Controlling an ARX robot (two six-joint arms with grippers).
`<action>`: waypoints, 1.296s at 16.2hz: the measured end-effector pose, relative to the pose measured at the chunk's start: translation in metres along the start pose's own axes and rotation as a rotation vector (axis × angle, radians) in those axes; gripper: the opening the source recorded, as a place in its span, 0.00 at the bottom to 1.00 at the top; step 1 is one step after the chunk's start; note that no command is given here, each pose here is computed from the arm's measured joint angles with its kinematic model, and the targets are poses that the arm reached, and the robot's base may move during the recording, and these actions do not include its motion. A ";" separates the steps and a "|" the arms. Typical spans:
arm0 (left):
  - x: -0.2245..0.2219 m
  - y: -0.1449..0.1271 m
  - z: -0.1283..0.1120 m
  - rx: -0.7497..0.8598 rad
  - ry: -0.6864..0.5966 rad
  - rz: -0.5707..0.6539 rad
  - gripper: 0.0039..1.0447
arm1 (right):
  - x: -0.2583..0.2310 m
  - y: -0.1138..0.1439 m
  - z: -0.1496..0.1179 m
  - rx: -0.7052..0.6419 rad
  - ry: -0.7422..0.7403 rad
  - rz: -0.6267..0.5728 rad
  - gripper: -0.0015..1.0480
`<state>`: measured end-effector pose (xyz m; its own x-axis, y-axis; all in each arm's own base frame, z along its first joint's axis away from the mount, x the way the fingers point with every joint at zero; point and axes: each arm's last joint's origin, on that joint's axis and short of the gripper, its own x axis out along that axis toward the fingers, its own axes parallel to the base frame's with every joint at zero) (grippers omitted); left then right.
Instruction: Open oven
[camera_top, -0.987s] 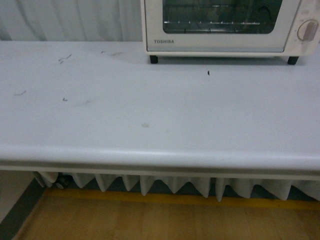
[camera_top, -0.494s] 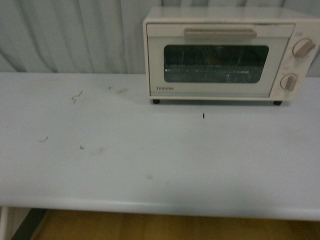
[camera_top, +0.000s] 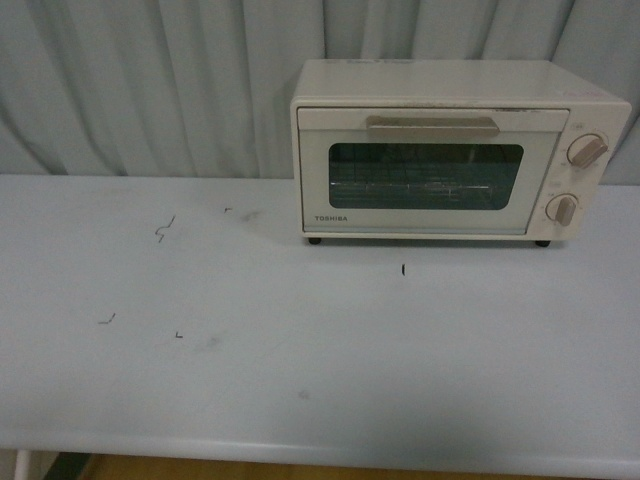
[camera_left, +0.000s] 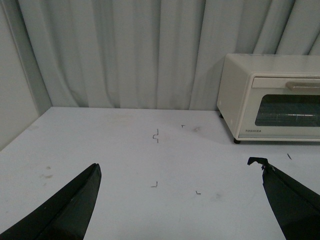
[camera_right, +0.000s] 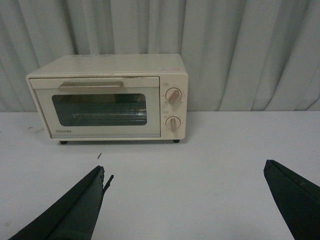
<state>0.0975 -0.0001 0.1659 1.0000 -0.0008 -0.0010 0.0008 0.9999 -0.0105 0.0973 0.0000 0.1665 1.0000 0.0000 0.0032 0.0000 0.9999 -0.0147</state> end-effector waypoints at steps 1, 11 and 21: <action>0.000 0.000 0.000 0.000 0.000 0.000 0.94 | 0.000 0.000 0.000 0.000 0.000 0.000 0.94; 0.000 0.000 0.000 0.000 0.000 0.000 0.94 | 0.000 0.000 0.000 0.000 0.000 0.000 0.94; 0.000 0.000 0.000 0.000 0.000 0.000 0.94 | 0.000 0.000 0.000 0.000 0.000 0.000 0.94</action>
<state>0.0975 -0.0001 0.1660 1.0000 -0.0008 -0.0006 0.0008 0.9999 -0.0105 0.0972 0.0000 0.1666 1.0000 -0.0004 0.0036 0.0004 0.9999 -0.0147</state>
